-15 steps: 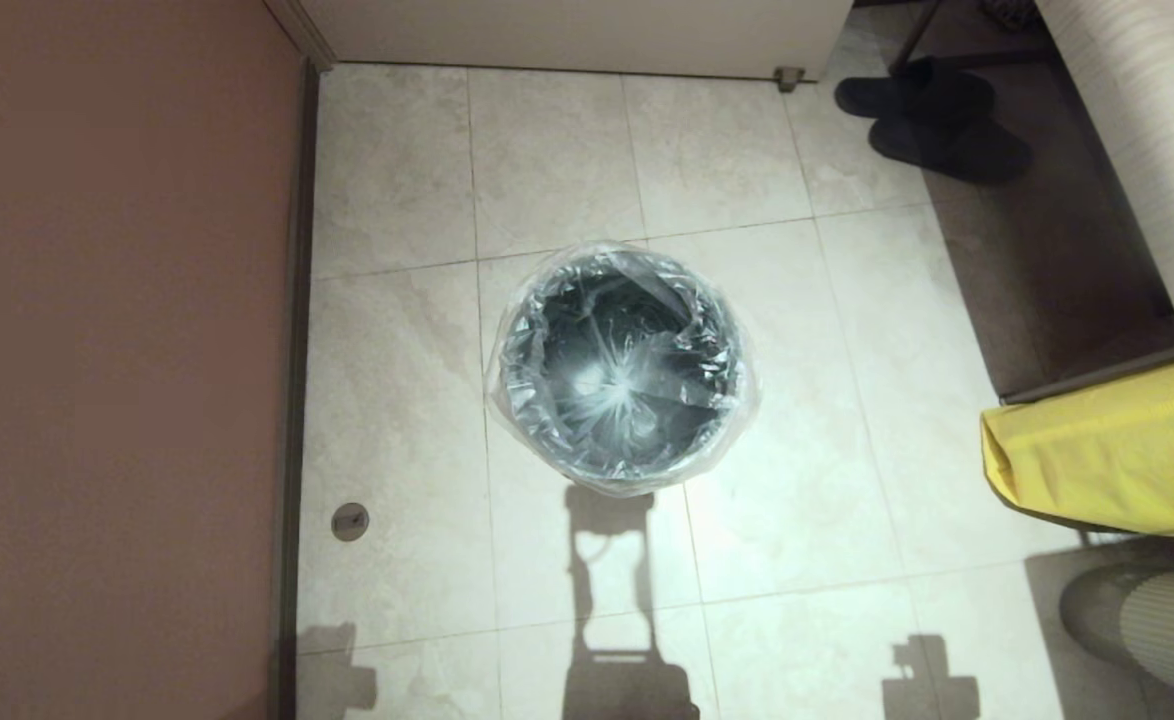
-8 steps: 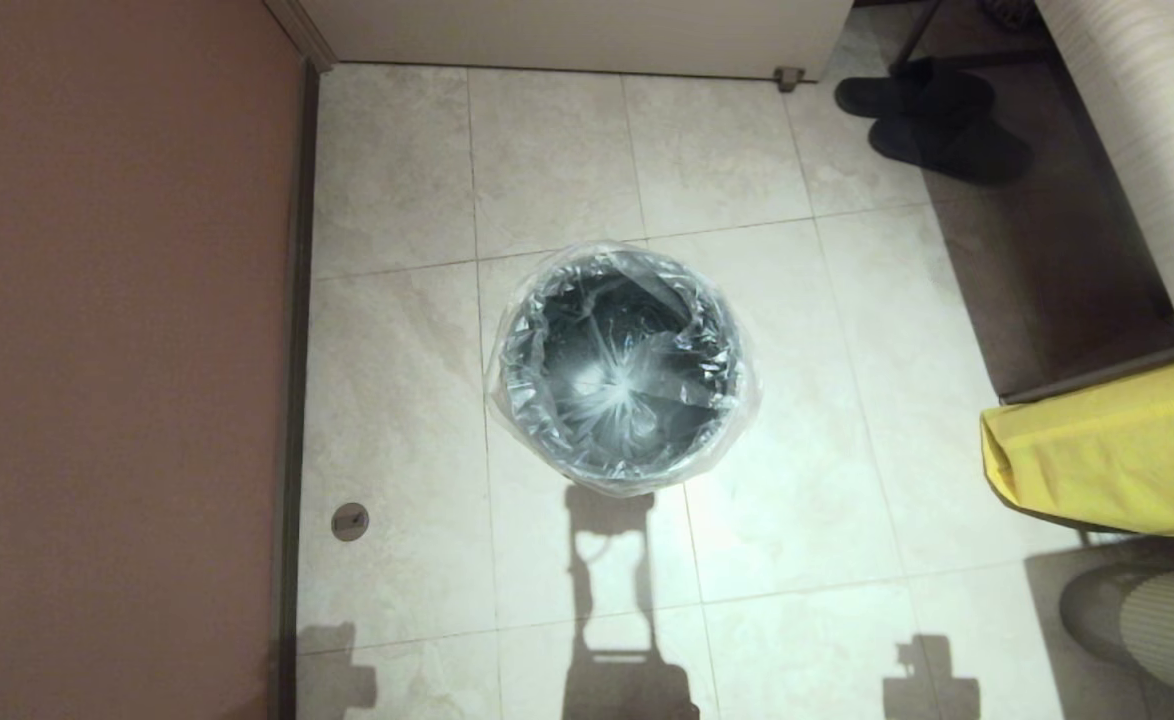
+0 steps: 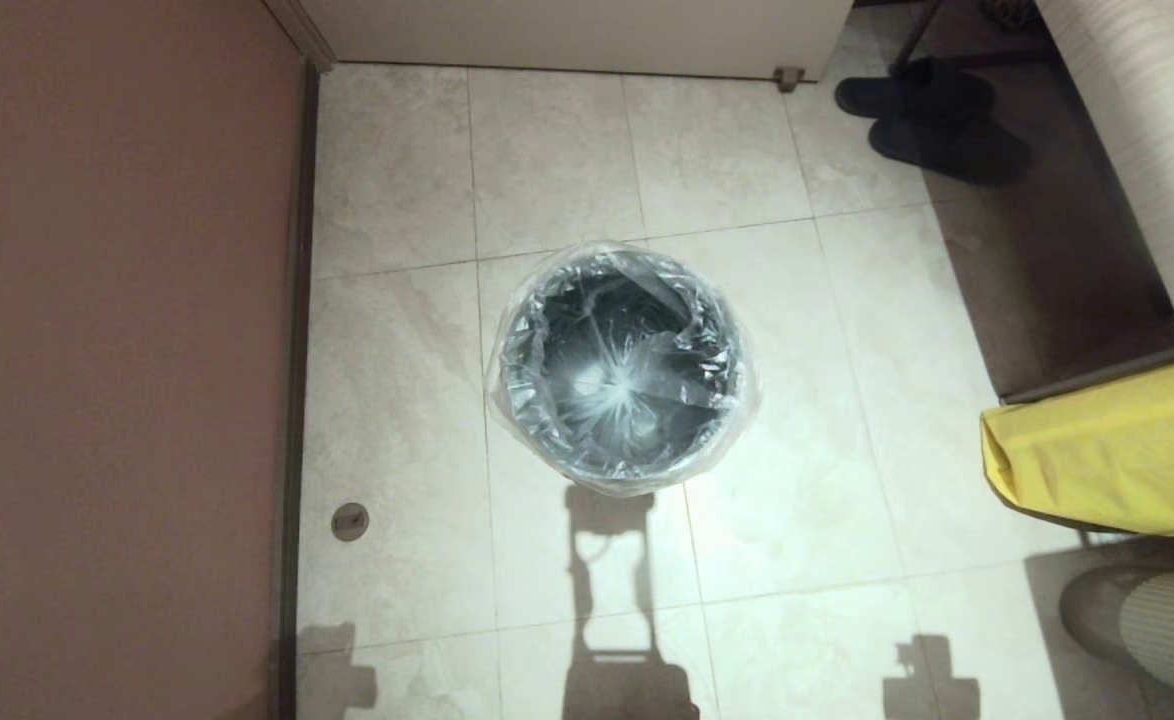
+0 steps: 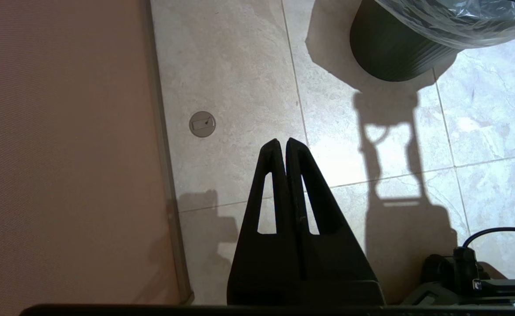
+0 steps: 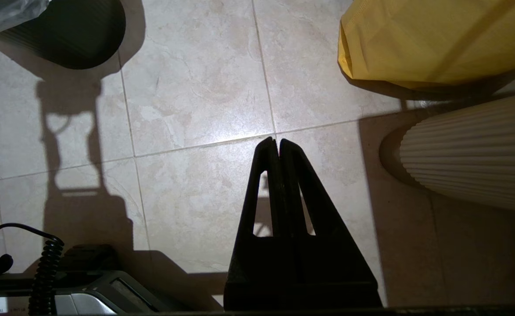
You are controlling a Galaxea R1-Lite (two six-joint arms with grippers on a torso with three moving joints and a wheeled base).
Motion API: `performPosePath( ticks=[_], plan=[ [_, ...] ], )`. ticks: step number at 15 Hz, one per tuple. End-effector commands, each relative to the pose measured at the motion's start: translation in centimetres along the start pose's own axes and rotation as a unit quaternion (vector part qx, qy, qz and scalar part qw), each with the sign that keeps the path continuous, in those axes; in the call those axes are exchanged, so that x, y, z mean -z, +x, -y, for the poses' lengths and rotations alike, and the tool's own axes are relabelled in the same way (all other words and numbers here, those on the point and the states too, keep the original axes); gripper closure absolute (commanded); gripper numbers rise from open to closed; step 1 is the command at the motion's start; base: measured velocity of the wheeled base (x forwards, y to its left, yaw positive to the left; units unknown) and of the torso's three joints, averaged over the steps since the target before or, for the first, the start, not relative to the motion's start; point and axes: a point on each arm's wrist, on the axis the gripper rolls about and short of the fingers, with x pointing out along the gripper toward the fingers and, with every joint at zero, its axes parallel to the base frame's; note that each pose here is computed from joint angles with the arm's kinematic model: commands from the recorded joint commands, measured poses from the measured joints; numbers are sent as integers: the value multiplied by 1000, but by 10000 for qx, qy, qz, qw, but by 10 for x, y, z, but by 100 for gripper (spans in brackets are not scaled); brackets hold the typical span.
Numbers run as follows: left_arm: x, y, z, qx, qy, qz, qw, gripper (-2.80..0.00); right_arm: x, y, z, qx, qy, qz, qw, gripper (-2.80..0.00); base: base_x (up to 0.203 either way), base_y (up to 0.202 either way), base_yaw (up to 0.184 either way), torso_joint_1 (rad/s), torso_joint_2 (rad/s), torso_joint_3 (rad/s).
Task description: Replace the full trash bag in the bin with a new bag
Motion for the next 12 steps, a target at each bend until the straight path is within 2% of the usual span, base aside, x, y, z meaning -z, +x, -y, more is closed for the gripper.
performPosePath(
  ticks=[1,12],
  plan=[
    [0,0,0,2,3,-17,10000,0,0,0,0,1,-2,-15,10000,0,0,0,0,0,0,0],
    [0,0,0,-6,3,-11,10000,0,0,0,0,-7,-9,-15,10000,0,0,0,0,0,0,0]
  ],
)
